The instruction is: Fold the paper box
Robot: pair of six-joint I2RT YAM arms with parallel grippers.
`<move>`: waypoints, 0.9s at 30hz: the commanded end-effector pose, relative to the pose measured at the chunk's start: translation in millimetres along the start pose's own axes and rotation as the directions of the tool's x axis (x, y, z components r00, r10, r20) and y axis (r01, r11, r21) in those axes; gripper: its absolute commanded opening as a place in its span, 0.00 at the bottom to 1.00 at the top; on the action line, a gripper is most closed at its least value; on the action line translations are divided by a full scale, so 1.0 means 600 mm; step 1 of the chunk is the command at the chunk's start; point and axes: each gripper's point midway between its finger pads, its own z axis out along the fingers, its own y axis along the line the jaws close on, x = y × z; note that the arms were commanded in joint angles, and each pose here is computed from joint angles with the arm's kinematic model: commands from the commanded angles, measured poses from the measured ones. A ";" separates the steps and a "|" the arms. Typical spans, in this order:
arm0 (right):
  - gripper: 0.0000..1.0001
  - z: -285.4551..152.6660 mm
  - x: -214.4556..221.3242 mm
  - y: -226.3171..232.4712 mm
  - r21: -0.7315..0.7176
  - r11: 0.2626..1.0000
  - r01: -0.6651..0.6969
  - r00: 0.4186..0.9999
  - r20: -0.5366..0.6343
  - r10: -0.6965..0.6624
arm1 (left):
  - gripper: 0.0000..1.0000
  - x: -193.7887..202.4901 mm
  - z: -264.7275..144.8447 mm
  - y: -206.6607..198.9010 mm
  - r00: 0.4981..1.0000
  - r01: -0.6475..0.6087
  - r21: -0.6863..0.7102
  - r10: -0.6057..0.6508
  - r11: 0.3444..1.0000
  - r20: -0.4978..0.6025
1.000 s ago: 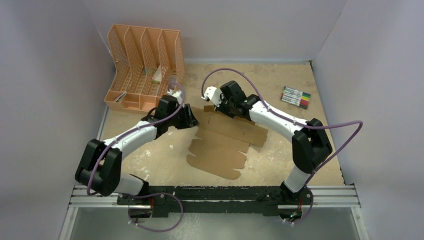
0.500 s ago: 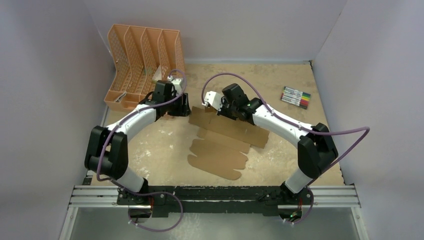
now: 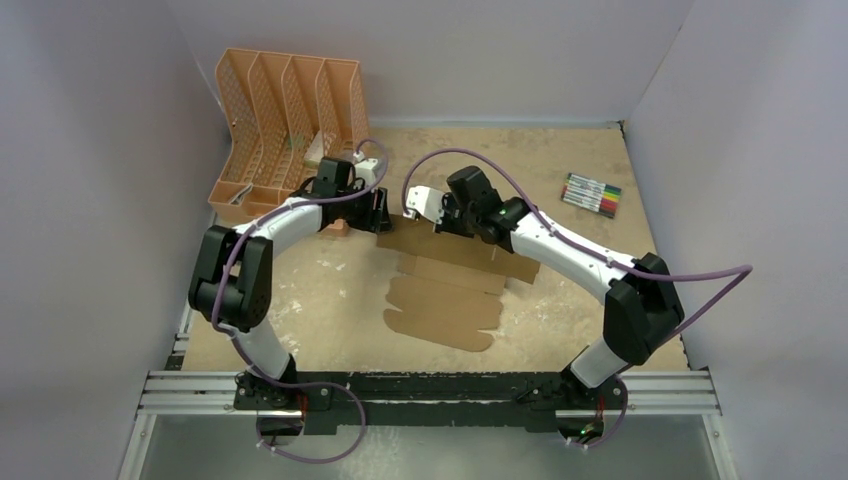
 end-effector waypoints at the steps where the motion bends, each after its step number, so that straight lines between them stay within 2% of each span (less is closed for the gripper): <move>1: 0.00 -0.019 -0.023 -0.015 0.037 0.997 0.066 0.996 0.064 -0.068 | 0.47 -0.039 0.000 -0.016 0.995 -0.087 0.083 0.082 0.993 0.064; 8: 0.00 -0.020 -0.027 -0.018 0.040 0.993 0.109 0.991 0.070 -0.111 | 0.41 -0.040 -0.005 -0.014 0.993 -0.100 0.097 0.093 0.990 0.069; 12: 0.00 -0.022 -0.028 -0.019 0.040 0.992 0.122 0.990 0.070 -0.125 | 0.49 -0.047 -0.014 0.014 0.993 -0.096 0.047 0.092 0.994 0.076; 19: 0.00 -0.021 -0.028 -0.019 0.035 0.990 0.136 0.988 0.066 -0.138 | 0.51 -0.060 -0.013 0.008 0.993 -0.088 0.106 0.079 0.990 0.085; 27: 0.00 -0.017 -0.031 -0.025 0.044 0.988 0.151 0.986 0.066 -0.153 | 0.41 -0.046 -0.007 -0.017 0.997 -0.066 0.209 0.054 0.976 0.063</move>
